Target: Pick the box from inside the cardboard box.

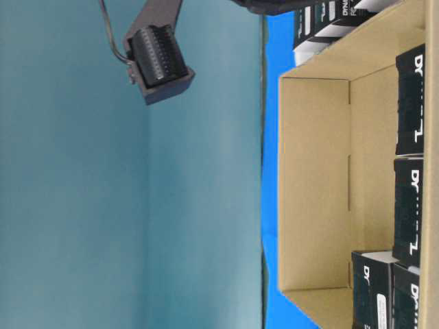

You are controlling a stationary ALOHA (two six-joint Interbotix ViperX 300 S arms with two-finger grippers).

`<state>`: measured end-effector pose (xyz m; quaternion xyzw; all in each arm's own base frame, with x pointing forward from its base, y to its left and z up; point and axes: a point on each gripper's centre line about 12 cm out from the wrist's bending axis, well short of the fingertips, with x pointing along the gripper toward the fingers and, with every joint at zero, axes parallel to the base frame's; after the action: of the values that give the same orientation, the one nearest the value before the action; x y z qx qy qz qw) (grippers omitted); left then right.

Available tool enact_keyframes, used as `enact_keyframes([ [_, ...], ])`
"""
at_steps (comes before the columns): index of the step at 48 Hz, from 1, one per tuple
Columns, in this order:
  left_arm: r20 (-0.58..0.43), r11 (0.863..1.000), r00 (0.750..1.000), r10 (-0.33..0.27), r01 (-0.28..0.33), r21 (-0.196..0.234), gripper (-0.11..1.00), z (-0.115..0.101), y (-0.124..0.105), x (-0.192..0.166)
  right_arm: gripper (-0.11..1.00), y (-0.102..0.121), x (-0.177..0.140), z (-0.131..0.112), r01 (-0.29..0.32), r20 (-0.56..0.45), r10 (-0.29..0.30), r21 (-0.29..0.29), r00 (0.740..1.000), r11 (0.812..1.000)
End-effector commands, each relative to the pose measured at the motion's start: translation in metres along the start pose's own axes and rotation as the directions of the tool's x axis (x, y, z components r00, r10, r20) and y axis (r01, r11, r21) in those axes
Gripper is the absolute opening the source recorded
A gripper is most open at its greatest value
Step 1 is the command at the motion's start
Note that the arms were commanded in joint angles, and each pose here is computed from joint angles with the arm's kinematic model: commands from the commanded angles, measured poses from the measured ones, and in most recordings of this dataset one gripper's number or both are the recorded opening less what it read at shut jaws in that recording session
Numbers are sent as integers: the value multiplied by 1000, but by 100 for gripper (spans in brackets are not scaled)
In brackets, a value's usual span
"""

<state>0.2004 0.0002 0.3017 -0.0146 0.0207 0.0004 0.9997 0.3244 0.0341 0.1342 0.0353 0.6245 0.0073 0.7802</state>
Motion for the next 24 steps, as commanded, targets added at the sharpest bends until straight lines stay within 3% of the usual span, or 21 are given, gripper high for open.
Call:
enact_keyframes([
  [1,32,1000,999,-3,3,0,-5,12,-1,2,96,2,-14,8,-8,33,8,-3,999,1000],
  [14,32,1000,999,-3,3,2,-5,12,-1,2,96,5,-72,21,-33,160,31,9,987,999],
  [24,32,1000,999,-3,3,2,-5,12,-1,2,96,-2,-118,14,-43,274,36,20,961,999],
])
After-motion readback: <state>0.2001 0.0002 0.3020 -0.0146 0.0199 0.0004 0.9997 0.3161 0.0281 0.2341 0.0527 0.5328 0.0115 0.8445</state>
